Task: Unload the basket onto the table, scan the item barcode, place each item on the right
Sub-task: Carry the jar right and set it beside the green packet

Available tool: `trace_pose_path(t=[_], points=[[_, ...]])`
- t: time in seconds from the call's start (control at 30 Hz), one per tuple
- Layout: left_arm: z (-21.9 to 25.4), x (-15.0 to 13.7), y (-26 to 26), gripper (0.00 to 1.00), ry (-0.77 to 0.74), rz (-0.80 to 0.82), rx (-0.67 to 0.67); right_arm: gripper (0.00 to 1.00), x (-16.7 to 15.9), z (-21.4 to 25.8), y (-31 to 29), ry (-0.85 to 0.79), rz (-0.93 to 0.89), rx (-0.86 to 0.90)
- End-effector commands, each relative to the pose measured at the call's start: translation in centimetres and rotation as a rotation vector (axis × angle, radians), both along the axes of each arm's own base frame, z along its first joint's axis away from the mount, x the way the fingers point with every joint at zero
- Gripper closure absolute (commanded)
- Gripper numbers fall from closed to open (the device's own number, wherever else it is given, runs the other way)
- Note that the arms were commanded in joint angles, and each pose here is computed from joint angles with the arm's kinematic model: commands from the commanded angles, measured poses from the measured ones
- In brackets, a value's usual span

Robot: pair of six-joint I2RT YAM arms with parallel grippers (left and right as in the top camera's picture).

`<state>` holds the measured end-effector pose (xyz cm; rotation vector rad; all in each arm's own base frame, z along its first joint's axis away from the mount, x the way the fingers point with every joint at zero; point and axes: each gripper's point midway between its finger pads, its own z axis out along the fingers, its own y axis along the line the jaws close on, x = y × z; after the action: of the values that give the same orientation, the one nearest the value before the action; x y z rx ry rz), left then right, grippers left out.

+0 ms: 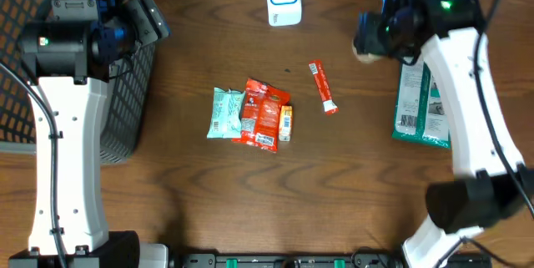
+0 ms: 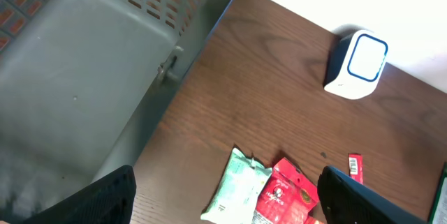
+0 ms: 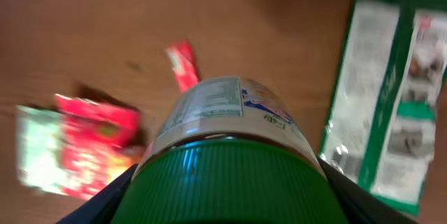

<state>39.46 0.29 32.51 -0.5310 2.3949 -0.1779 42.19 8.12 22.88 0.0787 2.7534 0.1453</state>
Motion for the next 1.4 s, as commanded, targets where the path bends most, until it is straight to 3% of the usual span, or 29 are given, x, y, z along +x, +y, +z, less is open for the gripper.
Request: trace_pose_path(t=[0.0,0.47,1.1,1.13,1.17,1.23,1.37], points=[[0.2,0.0,0.2,0.16,-0.005,0.0,0.006,0.99,0.6,-4.1,-1.8,0.112,-0.003,-0.048],[0.2,0.0,0.2,0.16,-0.005,0.0,0.006,0.99,1.1,-19.4,-7.0,0.476,-0.092,-0.076],[0.2,0.0,0.2,0.16,-0.004,0.0,0.006,0.99,-1.7,-20.0,-18.4,0.57,-0.279,-0.218],[0.2,0.0,0.2,0.16,-0.005,0.0,0.006,0.96,-1.7,-20.0,-18.5,0.57,-0.278,-0.218],[0.2,0.0,0.2,0.16,-0.005,0.0,0.006,0.8,-1.7,-20.0,-18.5,0.57,-0.277,-0.218],[0.2,0.0,0.2,0.16,-0.004,0.0,0.006,0.64,-1.7,-20.0,-18.4,0.572,-0.276,-0.218],[0.2,0.0,0.2,0.17,-0.005,0.0,0.006,0.59,-1.9,-19.6,-17.8,0.583,-0.251,-0.211]])
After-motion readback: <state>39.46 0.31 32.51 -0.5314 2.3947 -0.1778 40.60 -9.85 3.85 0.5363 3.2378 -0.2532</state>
